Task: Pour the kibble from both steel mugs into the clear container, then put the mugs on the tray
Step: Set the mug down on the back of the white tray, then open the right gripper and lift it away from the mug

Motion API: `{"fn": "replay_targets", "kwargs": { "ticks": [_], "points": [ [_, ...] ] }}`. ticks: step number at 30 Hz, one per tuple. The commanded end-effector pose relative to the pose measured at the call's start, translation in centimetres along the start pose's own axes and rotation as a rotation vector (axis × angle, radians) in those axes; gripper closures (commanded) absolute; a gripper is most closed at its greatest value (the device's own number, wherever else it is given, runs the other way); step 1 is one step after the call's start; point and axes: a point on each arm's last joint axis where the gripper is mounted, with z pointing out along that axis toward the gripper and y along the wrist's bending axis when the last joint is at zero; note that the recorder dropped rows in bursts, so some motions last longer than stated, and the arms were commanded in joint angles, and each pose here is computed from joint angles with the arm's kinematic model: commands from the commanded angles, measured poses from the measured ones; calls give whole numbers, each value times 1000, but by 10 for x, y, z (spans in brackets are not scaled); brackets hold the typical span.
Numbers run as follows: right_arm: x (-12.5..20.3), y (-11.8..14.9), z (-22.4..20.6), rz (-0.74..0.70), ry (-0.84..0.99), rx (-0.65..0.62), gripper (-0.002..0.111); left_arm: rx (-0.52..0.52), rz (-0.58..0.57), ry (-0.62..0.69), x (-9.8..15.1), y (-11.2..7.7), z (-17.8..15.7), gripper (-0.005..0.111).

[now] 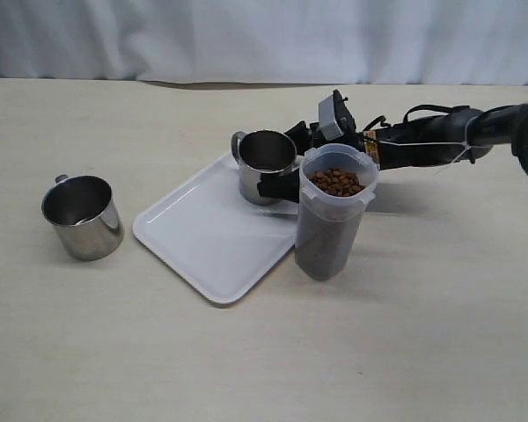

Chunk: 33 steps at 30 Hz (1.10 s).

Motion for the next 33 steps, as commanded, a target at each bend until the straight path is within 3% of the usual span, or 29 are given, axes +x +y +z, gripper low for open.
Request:
{"fn": "replay_targets", "kwargs": {
  "ticks": [1,20,33],
  "points": [
    [-12,-5,-15,6,-1,21,-2,1,-1,-3,0,0,0,107],
    [-29,-5,-29,22,37,15,-2,-3,-1,-1,0,0,0,107],
    [-80,-1,-45,-11,43,33,-2,-3,-1,-1,0,0,0,107]
  ]
}}
